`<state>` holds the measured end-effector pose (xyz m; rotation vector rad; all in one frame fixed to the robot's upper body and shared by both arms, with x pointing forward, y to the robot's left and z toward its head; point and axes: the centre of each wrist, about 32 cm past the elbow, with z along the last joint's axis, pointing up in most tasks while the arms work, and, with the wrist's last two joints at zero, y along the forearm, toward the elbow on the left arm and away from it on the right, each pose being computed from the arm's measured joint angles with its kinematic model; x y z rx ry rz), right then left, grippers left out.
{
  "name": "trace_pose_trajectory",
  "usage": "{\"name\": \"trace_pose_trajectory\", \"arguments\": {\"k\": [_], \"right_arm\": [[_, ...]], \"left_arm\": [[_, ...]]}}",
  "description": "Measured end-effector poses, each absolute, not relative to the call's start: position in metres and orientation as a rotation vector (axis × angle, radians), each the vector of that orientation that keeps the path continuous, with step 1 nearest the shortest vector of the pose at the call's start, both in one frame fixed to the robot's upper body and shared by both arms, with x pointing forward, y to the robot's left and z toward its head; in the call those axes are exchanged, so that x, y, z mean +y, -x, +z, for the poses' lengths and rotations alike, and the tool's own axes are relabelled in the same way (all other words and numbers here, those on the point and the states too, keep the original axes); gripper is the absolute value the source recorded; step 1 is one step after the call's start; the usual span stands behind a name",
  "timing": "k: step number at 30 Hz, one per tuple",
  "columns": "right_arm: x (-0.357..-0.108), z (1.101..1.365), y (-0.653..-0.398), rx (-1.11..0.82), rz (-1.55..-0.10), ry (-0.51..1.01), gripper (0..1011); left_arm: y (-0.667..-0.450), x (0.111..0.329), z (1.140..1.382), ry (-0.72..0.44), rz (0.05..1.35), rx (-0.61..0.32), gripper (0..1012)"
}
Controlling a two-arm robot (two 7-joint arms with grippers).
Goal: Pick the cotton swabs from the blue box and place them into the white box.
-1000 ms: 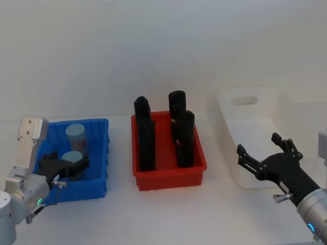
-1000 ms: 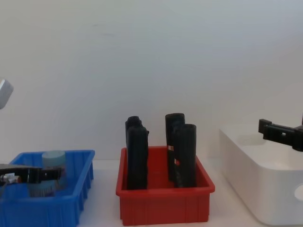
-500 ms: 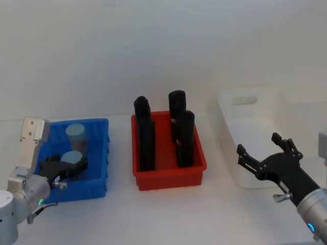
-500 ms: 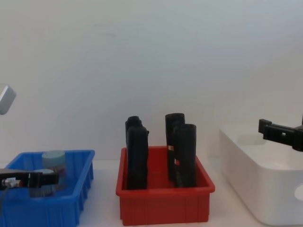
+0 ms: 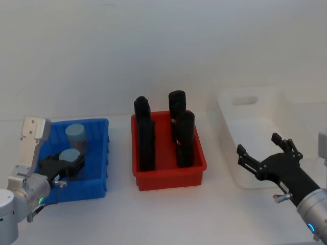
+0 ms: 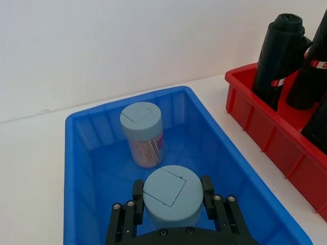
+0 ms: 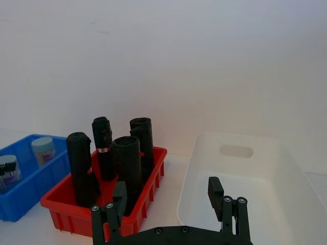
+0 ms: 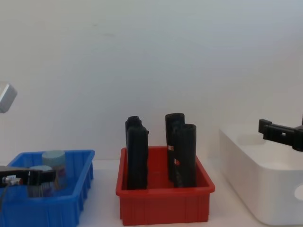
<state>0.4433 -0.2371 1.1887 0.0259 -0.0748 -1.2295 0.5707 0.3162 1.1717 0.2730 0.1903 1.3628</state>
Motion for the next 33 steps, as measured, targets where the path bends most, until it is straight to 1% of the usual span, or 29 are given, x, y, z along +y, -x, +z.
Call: {"name": "trace_pose_trajectory", "arguments": {"k": [6,12,18,19,24,25,28,33], "right_arm": [[-0.237,1.189,-0.443,-0.075,-1.229,-0.026,1001],[-0.237,1.189,-0.443,-0.075,-1.23,-0.026,1001],[-0.237,1.189,-0.443,-0.075,-1.23,-0.026,1001],[-0.237,1.189,-0.443,-0.075,-1.23,-0.026,1001],[-0.237,1.189,-0.443,-0.075,-1.229,-0.026,1002],[-0.237,1.189,-0.443,-0.075,-1.23,-0.026,1002],[-0.237,1.189,-0.443,-0.075,-1.229,-0.026,1002],[-0.237,1.189,-0.443,-0.075,-1.229,-0.026,1001]], "left_arm": [[-0.568,0.316,1.18,-0.264,1.363,0.16,669],[-0.564,0.317,1.196,-0.256,1.346,0.124,669],[-0.561,0.316,1.217,-0.257,1.286,0.091,669],[-0.561,0.316,1.217,-0.257,1.286,0.091,669],[-0.558,0.315,1.238,-0.257,1.212,0.066,669],[-0.558,0.315,1.238,-0.257,1.212,0.066,669],[-0.556,0.313,1.25,-0.255,1.162,0.052,670],[-0.555,0.311,1.264,-0.252,1.098,0.04,669]]}}
